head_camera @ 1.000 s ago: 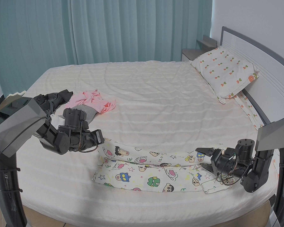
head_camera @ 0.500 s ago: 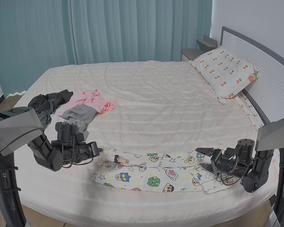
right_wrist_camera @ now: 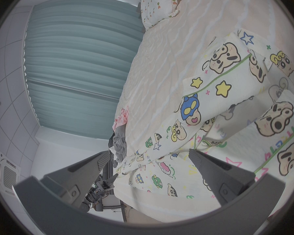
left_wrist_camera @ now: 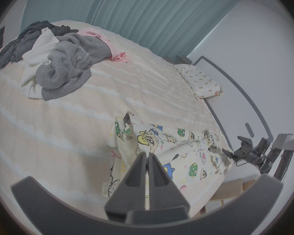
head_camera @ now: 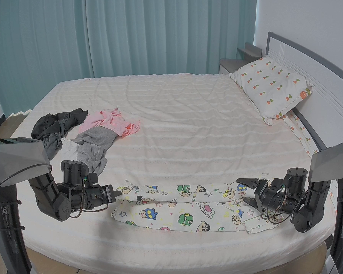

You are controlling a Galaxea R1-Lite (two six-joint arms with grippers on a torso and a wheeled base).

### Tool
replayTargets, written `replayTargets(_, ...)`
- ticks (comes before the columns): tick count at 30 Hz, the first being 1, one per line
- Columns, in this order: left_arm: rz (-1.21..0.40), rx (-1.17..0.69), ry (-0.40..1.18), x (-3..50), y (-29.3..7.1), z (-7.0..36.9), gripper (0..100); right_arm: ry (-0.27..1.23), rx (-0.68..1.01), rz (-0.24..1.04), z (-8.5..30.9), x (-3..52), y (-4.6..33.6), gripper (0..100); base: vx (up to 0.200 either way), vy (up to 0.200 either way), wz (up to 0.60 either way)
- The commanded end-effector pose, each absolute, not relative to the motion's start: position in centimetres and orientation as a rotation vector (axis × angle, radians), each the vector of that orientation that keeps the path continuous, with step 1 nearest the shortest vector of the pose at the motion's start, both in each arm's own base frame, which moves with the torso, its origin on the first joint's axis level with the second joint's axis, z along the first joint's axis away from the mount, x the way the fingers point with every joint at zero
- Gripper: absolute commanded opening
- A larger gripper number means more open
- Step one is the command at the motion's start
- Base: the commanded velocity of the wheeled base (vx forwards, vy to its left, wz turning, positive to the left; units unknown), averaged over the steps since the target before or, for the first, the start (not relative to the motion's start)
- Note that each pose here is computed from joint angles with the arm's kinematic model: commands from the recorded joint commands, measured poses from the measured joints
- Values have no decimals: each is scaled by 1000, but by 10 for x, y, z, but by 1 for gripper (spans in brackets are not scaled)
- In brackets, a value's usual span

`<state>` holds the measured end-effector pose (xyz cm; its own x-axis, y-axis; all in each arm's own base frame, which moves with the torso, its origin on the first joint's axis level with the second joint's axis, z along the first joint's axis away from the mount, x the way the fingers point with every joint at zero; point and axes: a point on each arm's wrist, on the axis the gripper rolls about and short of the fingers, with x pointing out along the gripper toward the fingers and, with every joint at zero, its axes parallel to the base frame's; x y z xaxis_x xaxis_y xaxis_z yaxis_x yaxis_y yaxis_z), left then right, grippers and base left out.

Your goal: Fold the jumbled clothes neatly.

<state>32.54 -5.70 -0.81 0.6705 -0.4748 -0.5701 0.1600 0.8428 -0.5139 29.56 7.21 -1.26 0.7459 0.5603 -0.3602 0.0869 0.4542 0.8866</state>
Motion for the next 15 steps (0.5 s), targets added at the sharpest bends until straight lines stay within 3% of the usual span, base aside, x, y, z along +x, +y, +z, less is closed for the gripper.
replayTargets(1, -365, -416, 793, 322, -54, -22, 0, 687, 1077, 330, -12, 296, 72, 100, 0, 0, 0)
replayTargets(9, -318, -242, 828, 322, -52, -51, 0, 688, 1077, 332, -12, 296, 73, 100, 0, 0, 0)
replayTargets(15, -308, -218, 804, 324, -52, -58, 0, 688, 1077, 332, -12, 296, 73, 100, 0, 0, 0)
